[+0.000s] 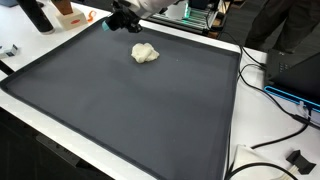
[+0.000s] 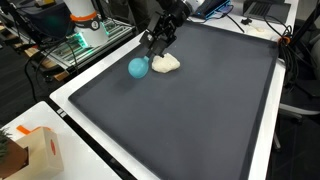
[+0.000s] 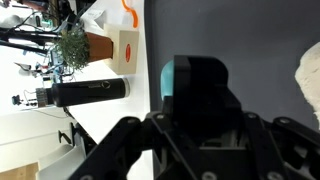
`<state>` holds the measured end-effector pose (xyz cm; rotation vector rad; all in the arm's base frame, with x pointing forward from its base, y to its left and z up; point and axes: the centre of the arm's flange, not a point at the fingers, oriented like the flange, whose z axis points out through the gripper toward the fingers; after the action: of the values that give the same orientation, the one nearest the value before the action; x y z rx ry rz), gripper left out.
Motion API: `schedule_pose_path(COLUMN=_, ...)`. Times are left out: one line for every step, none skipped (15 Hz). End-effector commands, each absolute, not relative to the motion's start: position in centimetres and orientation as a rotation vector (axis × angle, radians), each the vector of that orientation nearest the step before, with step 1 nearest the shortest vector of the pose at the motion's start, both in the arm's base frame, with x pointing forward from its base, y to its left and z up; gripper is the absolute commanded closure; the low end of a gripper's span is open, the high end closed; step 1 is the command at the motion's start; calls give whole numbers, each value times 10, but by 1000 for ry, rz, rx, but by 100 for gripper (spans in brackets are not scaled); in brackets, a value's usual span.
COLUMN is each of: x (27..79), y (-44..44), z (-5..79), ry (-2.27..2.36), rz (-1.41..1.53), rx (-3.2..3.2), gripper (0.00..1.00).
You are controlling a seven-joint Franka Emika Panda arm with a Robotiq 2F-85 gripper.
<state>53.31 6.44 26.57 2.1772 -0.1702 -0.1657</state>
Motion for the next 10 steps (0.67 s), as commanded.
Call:
schedule_pose_path(x=538, y=66, z=253, ry=-52, rz=-165, rx=2149, gripper=75)
schedule_pose_path(x=537, y=67, z=251, ry=-28, rz=-164, rx=2145, gripper=75)
schedule_pose_path(x=538, y=68, z=248, ry=-2, rz=-164, rx=2140, gripper=75)
schedule_pose_path(x=538, y=69, z=246, ry=24, rz=-161, rx=2134, gripper=75)
schedule_pose_path(x=537, y=70, z=244, ry=51, rz=-156, rx=2134, gripper=75)
schedule_pose_path(x=537, y=71, z=243, ry=77, rz=-154, rx=2135, gripper=75)
schedule_pose_path(x=537, y=72, z=241, ry=107, rz=-151, rx=2141, gripper=75)
schedule_pose_path(x=537, y=74, z=239, ry=134, rz=-149, rx=2148, gripper=75)
schedule_pose_path(x=537, y=76, z=238, ry=160, rz=-148, rx=2155, gripper=75)
schedule_pose_path(x=536, y=78, z=237, ry=190, rz=-144, rx=2166, gripper=75)
